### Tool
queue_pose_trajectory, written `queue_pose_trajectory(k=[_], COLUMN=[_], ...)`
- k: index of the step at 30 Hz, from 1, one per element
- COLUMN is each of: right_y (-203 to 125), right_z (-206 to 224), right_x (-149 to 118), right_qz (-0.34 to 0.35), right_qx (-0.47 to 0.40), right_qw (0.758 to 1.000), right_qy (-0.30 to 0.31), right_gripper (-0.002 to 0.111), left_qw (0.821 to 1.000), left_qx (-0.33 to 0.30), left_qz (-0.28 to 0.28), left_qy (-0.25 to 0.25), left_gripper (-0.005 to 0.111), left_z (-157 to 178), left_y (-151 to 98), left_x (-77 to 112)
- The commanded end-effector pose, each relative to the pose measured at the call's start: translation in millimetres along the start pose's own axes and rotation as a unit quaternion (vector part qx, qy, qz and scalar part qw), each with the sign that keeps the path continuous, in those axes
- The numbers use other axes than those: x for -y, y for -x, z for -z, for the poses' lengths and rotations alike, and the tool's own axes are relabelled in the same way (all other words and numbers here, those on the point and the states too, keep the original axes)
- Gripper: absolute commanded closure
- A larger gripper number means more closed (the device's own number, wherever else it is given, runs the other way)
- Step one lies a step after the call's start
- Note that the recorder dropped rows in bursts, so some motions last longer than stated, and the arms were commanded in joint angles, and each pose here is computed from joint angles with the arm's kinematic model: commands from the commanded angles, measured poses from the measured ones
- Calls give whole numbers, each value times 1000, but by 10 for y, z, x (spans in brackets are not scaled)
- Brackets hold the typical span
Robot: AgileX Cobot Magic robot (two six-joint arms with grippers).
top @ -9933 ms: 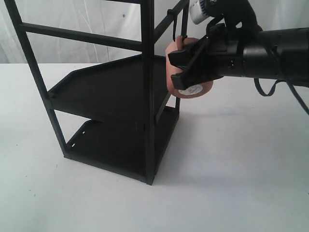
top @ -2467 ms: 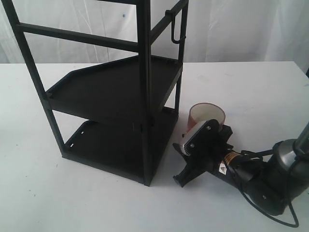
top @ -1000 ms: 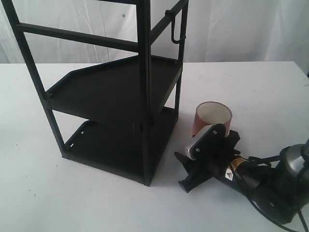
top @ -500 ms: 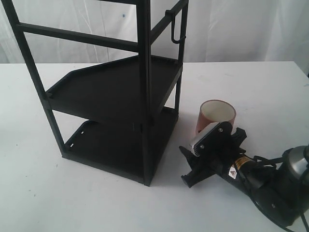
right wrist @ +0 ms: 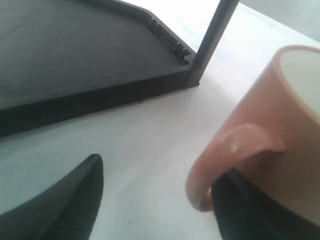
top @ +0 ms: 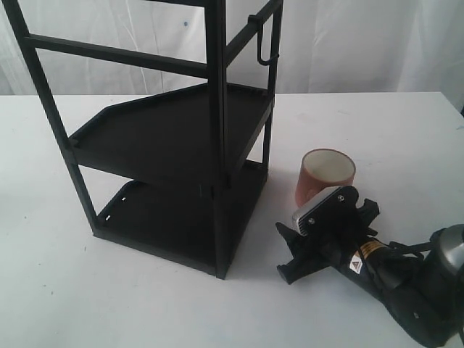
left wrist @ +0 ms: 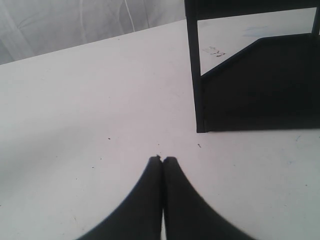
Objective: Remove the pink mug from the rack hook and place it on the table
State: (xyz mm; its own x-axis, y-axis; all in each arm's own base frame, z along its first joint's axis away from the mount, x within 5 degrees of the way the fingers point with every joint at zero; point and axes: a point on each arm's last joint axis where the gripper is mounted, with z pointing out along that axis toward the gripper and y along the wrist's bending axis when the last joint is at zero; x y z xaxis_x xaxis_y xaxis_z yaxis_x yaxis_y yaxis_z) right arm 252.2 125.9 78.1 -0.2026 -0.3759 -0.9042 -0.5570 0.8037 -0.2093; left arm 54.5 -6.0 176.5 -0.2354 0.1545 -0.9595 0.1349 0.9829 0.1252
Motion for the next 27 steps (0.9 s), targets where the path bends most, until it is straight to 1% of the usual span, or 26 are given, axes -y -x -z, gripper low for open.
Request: queue_pose_trajectory(k=[1,8,10,20,23,27], right_y=[15,-27,-45,-208,-161,-41], right_z=[21,213,287,493,578,642], right_x=[8,72,66,54,79,124], right_qz=[-4,-23,-22,-32,-38,-79], right_qx=[5,-5,6,-40,-33,-3], right_qw=[1000,998,998,996,995,992], right_qy=[-4,-51,-56,-71,-83,-99], right_gripper=[49,49,49,49,49,49], left_qw=[1000,1000,1000,1000,1000,1000], left_qx=[0,0,0,0,0,0], left_qz=[6,6,6,6,6,6], left_qy=[1,1,1,1,1,1], left_gripper=[107,107,107,107,107,107], left_z=[0,0,0,0,0,0], left_y=[-9,-9,-9,-9,-9,-9], left_x=[1,1,1,1,1,1])
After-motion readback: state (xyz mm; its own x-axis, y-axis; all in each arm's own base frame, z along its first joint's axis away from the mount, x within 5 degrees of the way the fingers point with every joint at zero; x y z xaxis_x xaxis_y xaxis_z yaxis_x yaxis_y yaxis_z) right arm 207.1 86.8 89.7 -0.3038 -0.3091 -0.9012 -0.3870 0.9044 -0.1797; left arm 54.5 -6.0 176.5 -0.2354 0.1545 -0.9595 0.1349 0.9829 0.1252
